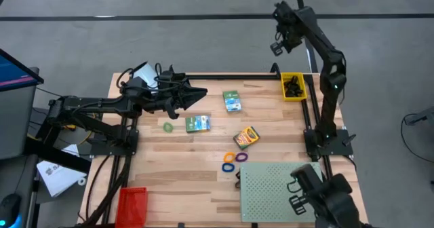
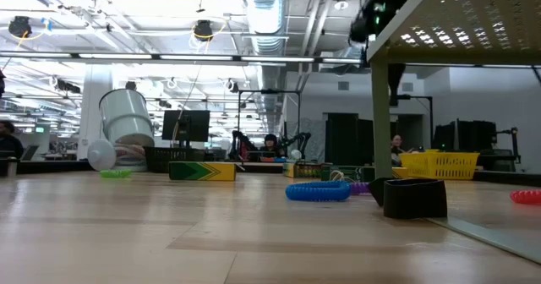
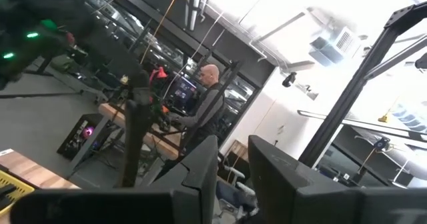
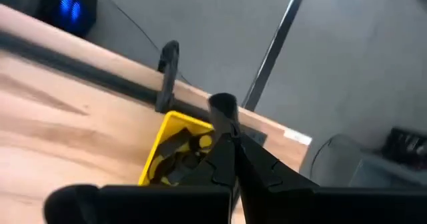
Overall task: Pick & Place Office Desk Supplies
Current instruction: Put the black rubber band into the yellow bin
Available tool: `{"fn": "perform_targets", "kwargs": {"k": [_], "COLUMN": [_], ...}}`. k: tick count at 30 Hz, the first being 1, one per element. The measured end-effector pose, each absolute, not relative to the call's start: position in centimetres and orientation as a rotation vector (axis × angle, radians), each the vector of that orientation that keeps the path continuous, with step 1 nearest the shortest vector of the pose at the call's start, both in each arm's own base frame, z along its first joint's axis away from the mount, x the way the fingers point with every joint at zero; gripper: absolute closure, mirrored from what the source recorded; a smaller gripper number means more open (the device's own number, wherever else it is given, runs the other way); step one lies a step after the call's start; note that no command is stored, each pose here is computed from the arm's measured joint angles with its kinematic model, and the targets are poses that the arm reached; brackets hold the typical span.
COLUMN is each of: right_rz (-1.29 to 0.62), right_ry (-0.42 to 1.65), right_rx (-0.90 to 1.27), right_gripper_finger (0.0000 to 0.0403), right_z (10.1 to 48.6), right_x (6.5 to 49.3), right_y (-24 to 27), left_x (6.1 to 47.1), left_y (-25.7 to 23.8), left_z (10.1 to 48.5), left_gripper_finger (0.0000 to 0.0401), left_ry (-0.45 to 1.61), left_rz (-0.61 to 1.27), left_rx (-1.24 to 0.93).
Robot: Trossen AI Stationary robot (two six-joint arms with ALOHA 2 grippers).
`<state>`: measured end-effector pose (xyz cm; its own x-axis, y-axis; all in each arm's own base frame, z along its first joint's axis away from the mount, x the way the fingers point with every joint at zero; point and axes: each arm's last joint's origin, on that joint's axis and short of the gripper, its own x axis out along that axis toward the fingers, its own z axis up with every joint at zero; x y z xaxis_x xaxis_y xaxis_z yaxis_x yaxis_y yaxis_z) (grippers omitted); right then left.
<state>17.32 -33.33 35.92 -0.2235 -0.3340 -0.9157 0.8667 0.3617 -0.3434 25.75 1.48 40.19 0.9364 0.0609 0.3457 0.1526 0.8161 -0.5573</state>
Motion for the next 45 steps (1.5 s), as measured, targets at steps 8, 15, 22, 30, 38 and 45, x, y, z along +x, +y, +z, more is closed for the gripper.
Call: {"fn": "perform_targets", "kwargs": {"k": [8,15,22,30,38,45], "right_rz": [-1.164,-1.092,-1.057,-1.046,-1.004,-0.974], "right_ry": [1.480,1.669,1.668,1.693,1.637,1.619], "right_rx": [0.710,0.852,0.889,0.873,0.913,0.935], "right_gripper_finger": [0.0403,0.0403,0.0403,0.0401,0.0321,0.0265], "right_z": [31.6,27.2,26.8,26.8,27.3,27.3], "right_x": [15.6,13.3,12.6,12.9,13.2,13.3], "right_y": [-34.0,-31.2,-29.7,-29.5,-29.6,-29.6], "left_x": [25.7,25.7,25.7,25.5,25.5,25.5], "left_y": [1.5,1.5,1.5,1.2,1.2,1.2], "left_z": [40.2,40.4,40.3,40.8,40.9,40.9], "left_gripper_finger": [0.0321,0.0321,0.0321,0.0321,0.0321,0.0321], "left_ry": [-0.363,-0.379,-0.378,-0.424,-0.435,-0.435], "left_rz": [-0.057,-0.061,-0.060,-0.084,-0.090,-0.091], "left_rx": [-0.615,-0.608,-0.608,-0.608,-0.609,-0.609]}}
